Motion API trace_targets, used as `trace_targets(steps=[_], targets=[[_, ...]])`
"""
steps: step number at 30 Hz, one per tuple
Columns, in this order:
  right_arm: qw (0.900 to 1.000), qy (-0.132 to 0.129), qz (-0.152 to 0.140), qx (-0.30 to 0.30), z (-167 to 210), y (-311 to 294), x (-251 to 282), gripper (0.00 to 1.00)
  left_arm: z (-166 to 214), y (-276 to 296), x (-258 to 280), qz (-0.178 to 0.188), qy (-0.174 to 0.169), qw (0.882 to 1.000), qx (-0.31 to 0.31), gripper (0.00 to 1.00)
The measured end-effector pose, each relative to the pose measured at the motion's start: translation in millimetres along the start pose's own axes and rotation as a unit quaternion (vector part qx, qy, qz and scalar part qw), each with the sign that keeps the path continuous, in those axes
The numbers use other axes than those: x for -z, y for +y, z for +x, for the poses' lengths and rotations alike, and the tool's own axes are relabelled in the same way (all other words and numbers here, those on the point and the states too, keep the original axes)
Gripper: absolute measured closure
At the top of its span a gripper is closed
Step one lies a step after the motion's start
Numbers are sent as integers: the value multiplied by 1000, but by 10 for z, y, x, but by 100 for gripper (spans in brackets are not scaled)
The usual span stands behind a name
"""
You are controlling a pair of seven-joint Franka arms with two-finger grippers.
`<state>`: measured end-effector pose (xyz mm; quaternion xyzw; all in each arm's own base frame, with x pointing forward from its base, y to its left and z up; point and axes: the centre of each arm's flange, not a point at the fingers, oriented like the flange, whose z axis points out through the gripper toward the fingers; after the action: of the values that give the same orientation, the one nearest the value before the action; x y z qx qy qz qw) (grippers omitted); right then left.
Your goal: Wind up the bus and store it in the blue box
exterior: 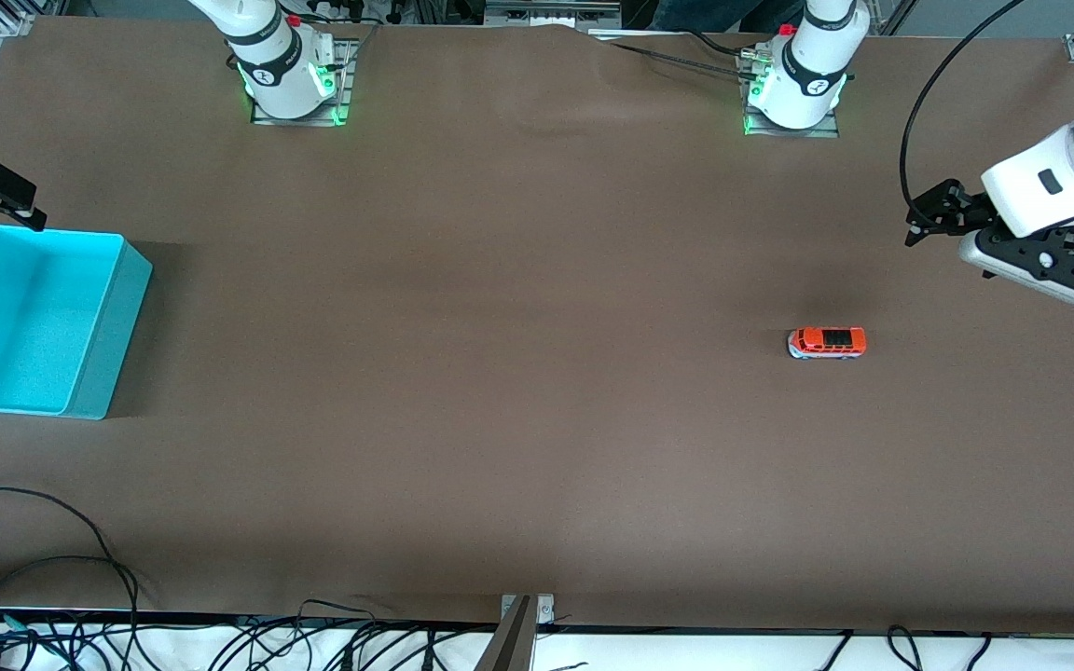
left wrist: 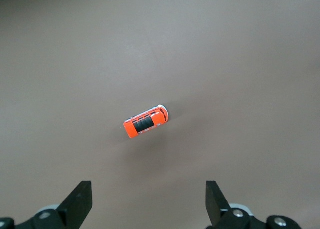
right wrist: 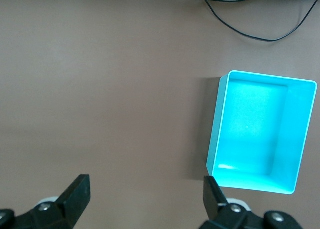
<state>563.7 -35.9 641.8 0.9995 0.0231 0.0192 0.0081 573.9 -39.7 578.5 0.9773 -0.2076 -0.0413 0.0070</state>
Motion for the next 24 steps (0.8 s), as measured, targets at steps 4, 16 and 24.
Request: trace_targets(steps=[4, 16, 24], targets=[[1000, 4, 0, 1, 8, -10, 14, 0, 55, -30, -114, -4, -9, 1000, -21, 0], [1000, 9, -1, 1, 17, -11, 25, 0, 324, -205, -665, -28, -42, 984, -168, 0], [1000, 9, -1, 1, 19, -9, 26, 0, 503, -374, -1005, -25, -28, 965, -258, 0]])
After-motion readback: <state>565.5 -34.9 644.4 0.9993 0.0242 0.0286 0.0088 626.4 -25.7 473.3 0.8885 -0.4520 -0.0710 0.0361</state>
